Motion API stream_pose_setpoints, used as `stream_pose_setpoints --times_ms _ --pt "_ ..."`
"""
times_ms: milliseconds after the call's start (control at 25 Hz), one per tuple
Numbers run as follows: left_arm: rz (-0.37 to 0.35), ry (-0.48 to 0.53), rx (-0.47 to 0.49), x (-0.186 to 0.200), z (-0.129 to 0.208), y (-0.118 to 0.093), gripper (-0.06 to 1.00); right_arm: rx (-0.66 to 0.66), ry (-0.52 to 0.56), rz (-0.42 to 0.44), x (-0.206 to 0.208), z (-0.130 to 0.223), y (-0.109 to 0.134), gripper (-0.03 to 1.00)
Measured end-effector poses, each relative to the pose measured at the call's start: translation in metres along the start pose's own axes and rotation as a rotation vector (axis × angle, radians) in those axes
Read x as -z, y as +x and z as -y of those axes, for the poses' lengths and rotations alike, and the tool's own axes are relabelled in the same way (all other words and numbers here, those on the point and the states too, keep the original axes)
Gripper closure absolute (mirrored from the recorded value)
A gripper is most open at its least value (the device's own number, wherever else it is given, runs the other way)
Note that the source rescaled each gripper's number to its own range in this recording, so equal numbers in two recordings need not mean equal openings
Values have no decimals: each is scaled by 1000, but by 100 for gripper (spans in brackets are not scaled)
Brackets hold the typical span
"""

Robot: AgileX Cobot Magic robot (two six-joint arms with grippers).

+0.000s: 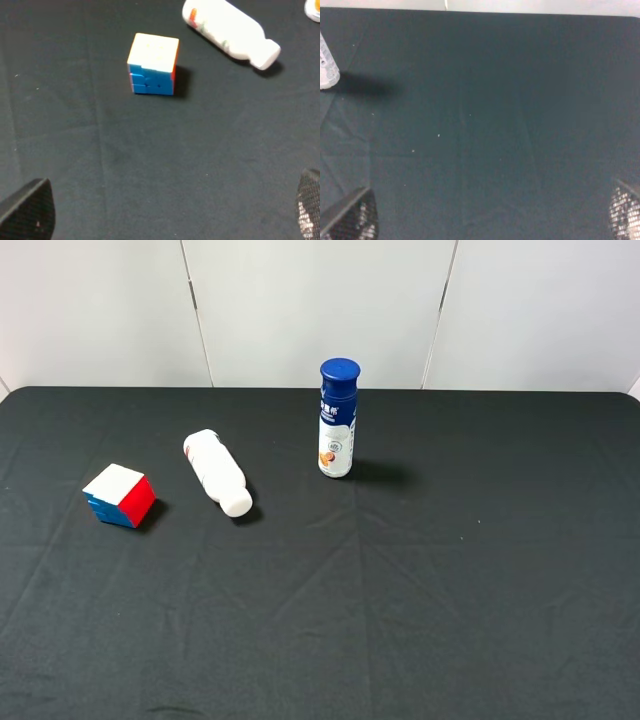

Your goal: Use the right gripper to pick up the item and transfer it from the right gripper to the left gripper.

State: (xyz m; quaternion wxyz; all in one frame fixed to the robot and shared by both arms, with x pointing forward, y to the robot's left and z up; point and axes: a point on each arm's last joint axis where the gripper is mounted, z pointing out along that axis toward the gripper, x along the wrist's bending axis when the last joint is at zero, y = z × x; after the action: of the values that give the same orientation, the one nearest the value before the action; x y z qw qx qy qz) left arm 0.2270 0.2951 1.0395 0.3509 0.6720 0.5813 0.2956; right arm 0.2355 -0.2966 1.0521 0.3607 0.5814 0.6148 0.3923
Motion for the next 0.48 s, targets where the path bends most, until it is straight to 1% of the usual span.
stream_pose_setpoints --times_ms 80,200,480 --pt "-52 -1 37 0 0 -1 6 0 0 0 0 0 0 -3" --pt "-99 -1 71 -1 0 -1 6 0 0 0 0 0 0 -3" --pt "-107 -2 78 -1 -1 -1 6 0 0 0 0 0 0 -3"
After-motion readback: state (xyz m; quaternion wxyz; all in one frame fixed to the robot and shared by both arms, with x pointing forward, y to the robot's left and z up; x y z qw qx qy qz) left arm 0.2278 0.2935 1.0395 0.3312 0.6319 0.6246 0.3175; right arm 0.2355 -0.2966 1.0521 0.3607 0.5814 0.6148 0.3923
